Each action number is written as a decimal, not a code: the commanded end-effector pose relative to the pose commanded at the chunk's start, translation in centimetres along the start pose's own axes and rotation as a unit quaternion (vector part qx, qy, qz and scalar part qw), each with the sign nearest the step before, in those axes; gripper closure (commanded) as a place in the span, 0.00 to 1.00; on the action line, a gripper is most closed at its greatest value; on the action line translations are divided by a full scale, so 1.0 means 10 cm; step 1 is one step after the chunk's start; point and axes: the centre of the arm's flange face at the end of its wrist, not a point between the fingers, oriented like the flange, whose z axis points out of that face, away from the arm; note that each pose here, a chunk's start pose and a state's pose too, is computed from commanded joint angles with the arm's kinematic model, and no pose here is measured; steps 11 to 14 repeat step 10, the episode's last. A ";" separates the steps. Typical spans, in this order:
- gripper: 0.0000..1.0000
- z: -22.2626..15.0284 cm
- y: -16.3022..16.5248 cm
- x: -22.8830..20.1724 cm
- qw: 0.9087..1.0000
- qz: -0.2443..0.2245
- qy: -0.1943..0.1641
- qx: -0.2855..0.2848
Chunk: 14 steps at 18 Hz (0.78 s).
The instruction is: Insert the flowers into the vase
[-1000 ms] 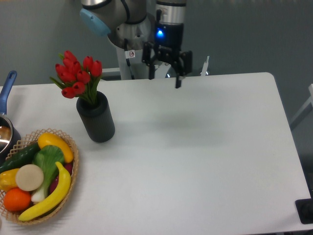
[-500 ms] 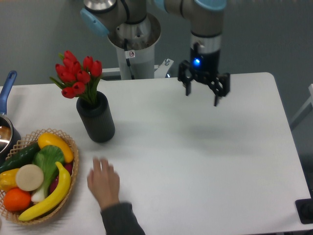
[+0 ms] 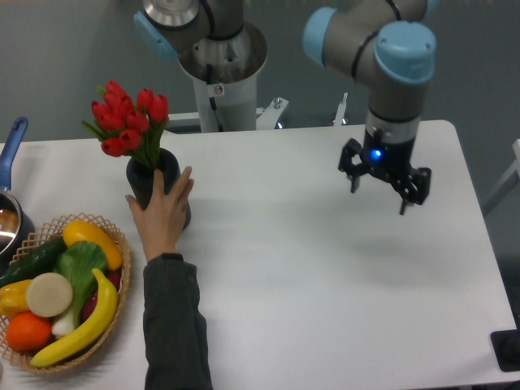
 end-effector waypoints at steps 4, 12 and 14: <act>0.00 0.15 -0.04 -0.14 1.000 0.001 0.003 -0.004; 0.00 0.23 -0.07 -0.22 1.000 0.001 0.002 -0.004; 0.00 0.23 -0.07 -0.22 1.000 0.001 0.002 -0.004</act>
